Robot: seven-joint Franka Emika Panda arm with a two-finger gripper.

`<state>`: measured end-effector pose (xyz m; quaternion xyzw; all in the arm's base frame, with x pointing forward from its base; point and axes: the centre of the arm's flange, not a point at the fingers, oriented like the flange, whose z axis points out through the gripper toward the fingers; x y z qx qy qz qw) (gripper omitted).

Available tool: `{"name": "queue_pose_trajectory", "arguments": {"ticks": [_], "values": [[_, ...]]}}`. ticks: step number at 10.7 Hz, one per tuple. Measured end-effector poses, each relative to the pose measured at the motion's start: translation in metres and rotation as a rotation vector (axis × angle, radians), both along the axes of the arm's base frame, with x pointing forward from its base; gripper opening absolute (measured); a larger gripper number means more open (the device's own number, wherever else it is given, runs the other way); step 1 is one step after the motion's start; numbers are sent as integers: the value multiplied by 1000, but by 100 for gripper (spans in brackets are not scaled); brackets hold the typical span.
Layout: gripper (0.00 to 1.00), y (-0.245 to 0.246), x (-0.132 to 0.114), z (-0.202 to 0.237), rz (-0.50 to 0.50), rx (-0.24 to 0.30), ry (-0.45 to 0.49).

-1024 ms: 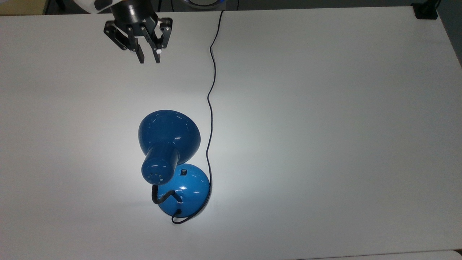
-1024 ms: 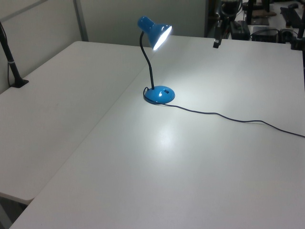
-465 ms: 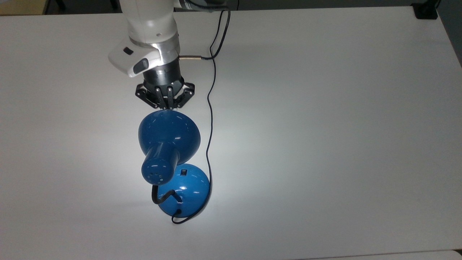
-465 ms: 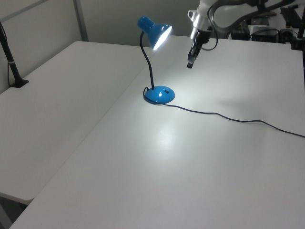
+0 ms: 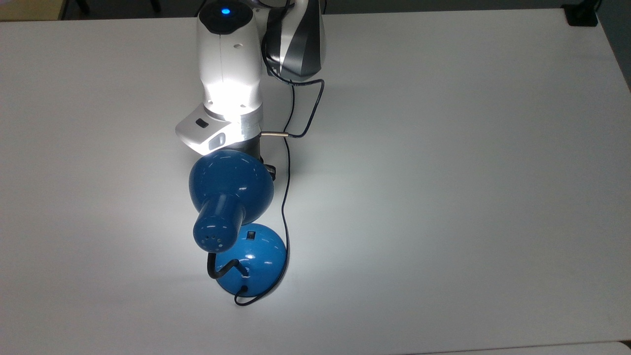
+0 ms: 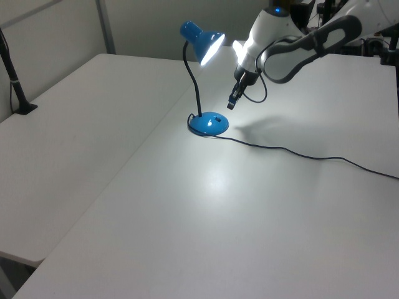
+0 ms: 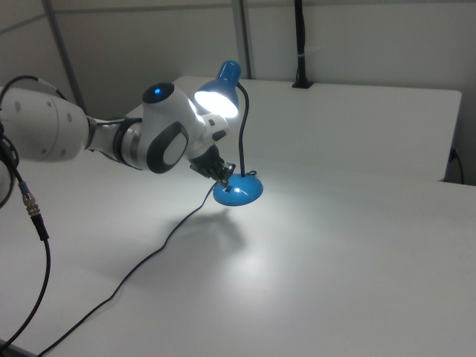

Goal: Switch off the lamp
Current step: 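Lower the gripper onto the switch on the lamp base, then press down on the base switch with the gripper fingers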

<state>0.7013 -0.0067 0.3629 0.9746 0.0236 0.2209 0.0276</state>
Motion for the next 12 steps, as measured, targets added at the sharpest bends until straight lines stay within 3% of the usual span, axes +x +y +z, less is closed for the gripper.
{"name": "queue_pose_trajectory", "arguments": {"ticks": [2,12], "values": [[0,4,7,-21,2,-15,-58],[0,26,29,-39,5,-17,-76]]}}
